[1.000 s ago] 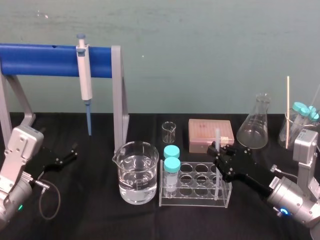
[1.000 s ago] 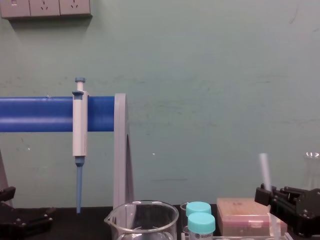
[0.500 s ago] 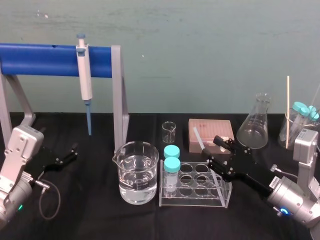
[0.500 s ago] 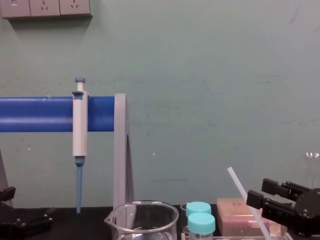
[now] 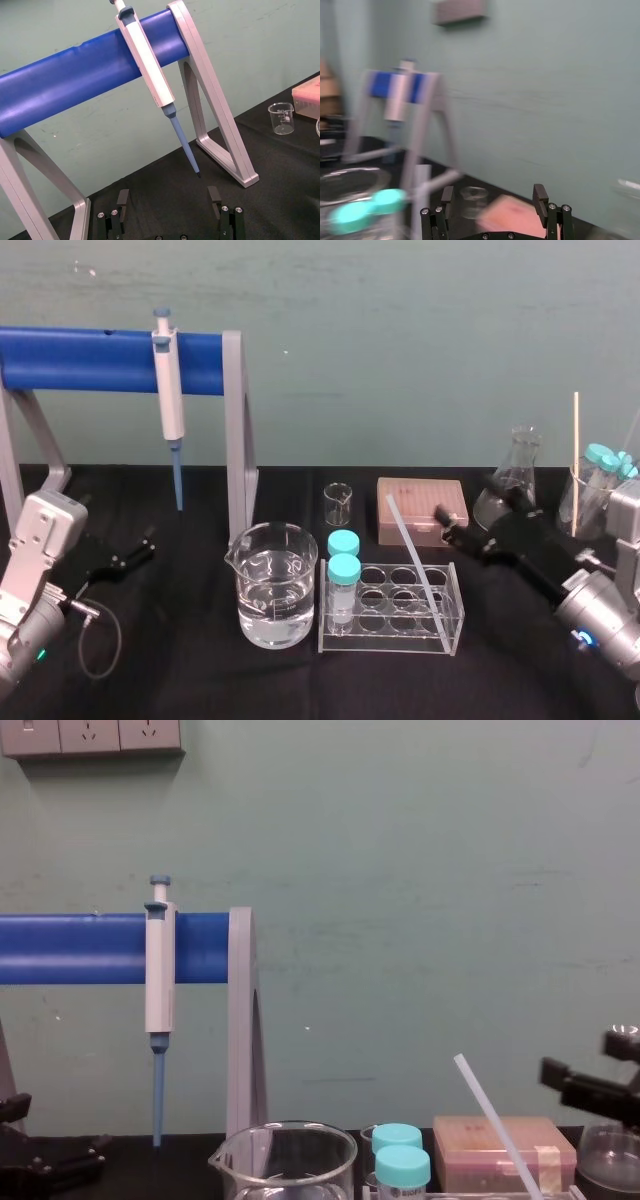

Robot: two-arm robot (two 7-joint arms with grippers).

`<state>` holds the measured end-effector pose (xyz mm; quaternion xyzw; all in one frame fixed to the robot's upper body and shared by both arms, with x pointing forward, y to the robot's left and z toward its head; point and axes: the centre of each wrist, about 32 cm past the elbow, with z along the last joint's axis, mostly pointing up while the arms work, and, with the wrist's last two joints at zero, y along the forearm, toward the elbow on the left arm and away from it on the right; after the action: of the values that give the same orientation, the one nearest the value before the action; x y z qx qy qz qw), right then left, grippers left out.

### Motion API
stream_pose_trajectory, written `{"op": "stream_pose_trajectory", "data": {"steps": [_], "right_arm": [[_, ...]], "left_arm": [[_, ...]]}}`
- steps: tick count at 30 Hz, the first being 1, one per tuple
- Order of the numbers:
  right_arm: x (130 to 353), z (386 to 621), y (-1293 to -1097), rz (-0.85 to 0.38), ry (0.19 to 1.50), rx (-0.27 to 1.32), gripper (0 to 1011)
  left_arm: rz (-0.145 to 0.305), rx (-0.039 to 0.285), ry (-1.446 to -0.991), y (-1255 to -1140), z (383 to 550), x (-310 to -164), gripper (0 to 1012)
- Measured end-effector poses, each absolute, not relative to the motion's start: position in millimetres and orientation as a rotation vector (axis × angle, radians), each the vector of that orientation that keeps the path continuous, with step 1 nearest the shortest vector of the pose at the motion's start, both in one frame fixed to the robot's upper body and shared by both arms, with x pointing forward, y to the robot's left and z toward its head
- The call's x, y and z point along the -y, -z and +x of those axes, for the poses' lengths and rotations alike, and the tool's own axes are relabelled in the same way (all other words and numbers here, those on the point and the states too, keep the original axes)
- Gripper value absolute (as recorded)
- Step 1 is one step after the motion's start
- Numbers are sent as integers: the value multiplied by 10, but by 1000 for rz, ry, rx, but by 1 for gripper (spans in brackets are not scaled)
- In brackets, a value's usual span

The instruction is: Pick up the stirring rod with one hand, then place it down.

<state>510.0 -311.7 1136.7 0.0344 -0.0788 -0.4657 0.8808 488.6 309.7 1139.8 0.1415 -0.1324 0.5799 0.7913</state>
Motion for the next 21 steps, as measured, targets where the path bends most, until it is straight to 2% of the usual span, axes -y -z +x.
{"op": "stream_pose_trajectory", "data": {"steps": [4, 7, 14, 21], "right_arm": [[3116, 5050, -11388, 20, 1116, 145, 1003], [3104, 5027, -11368, -31, 1176, 96, 1003], [3065, 5017, -11289, -88, 1190, 14, 1003], [3054, 5022, -11270, -101, 1187, 3, 1003]], "left_arm": [[305, 285, -1248, -11398, 4886, -3097, 1000], [304, 285, -1248, -11398, 4886, -3096, 1000], [304, 285, -1248, -11398, 4886, -3097, 1000], [304, 285, -1248, -11398, 4886, -3097, 1000]]}}
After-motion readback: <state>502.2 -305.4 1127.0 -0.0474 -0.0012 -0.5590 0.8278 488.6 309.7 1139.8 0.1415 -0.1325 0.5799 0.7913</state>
